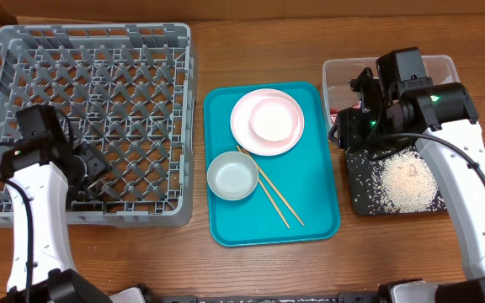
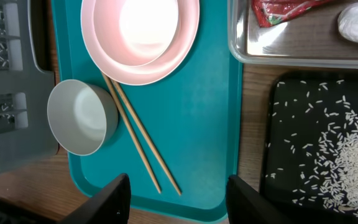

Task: Sort waste into correct bins and load items into the dishwasher
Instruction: 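Lower the white paper cup into the dish rack and release it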

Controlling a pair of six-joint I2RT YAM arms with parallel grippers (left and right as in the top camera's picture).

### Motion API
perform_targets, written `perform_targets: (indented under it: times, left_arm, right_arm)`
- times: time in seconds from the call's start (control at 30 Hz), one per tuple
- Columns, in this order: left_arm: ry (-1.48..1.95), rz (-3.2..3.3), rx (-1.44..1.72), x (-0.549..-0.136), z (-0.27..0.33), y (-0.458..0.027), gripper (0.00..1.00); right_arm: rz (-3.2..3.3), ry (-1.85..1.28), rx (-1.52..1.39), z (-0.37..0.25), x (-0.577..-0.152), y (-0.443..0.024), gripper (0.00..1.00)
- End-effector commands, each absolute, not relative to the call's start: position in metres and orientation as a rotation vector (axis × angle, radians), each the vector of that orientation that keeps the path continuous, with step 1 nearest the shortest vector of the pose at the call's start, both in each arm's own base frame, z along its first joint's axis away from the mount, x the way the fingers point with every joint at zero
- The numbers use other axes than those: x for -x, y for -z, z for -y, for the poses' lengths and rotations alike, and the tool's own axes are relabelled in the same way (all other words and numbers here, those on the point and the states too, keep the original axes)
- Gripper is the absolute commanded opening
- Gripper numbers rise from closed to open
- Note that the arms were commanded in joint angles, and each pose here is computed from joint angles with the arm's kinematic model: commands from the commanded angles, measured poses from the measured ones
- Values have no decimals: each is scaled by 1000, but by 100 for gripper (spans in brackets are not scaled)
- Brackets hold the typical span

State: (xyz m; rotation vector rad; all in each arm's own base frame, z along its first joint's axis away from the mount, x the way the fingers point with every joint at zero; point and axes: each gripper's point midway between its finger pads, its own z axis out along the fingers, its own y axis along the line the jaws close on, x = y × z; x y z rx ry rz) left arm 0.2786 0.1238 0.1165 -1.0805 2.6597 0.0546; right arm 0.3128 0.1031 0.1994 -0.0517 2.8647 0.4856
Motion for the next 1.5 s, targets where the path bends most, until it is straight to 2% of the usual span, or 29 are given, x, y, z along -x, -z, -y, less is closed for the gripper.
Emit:
perform_targets:
  times: [0.0,0.4,0.47,0.53,0.57,0.6,0.63,0.67,0.73,0.83,0.87,1.07,1.17,1.2,1.3,1.4,1.47]
  left_arm:
    - [-42,-2633,1106,-285,-129,-118,4]
    - [-41,-2670,1128,-290,-132,-99,4]
    - [-41,-2680,1131,-291,-132,-95,8]
    - [-43,-2675,1129,-293,-134,-94,42]
    - [-44,-2670,1119,-294,-135,-95,53]
    - [-46,-2665,1105,-297,-135,-95,57]
    - [-49,-2660,1079,-300,-137,-96,69]
    - [-54,-2657,1060,-302,-138,-97,74]
    - [-58,-2648,1050,-304,-140,-98,78]
    - [-58,-2628,1043,-310,-142,-104,95]
    - [-59,-2622,1041,-311,-143,-106,96]
    - [-58,-2618,1039,-314,-143,-121,95]
    - [-59,-2617,1023,-316,-144,-136,89]
    - [-54,-2620,997,-316,-141,-148,73]
    - [-25,-2640,973,-314,-131,-157,47]
    - [60,-2718,946,-304,-108,-154,33]
    - [73,-2808,939,-290,-93,-147,14]
  right_arm:
    - [-2845,-475,54,-102,-316,-204,51]
    - [-2847,-475,55,-102,-315,-204,51]
    - [-2850,-475,54,-102,-315,-204,52]
    - [-2850,-475,54,-102,-314,-204,51]
    - [-2850,-475,55,-102,-314,-204,52]
    - [-2850,-475,54,-102,-314,-204,52]
    - [-2851,-475,54,-102,-314,-204,52]
    - [-2853,-474,54,-102,-314,-204,51]
    - [-2856,-475,53,-102,-313,-204,52]
    - [-2866,-473,52,-101,-311,-203,52]
    - [-2868,-472,52,-101,-310,-203,52]
    - [-2868,-472,52,-101,-310,-203,52]
    - [-2868,-472,52,-101,-310,-203,52]
    - [-2868,-472,52,-101,-310,-203,52]
    - [-2868,-472,52,-101,-311,-203,52]
    - [-2868,-472,52,-101,-311,-203,52]
    - [-2868,-472,52,-101,-311,-203,52]
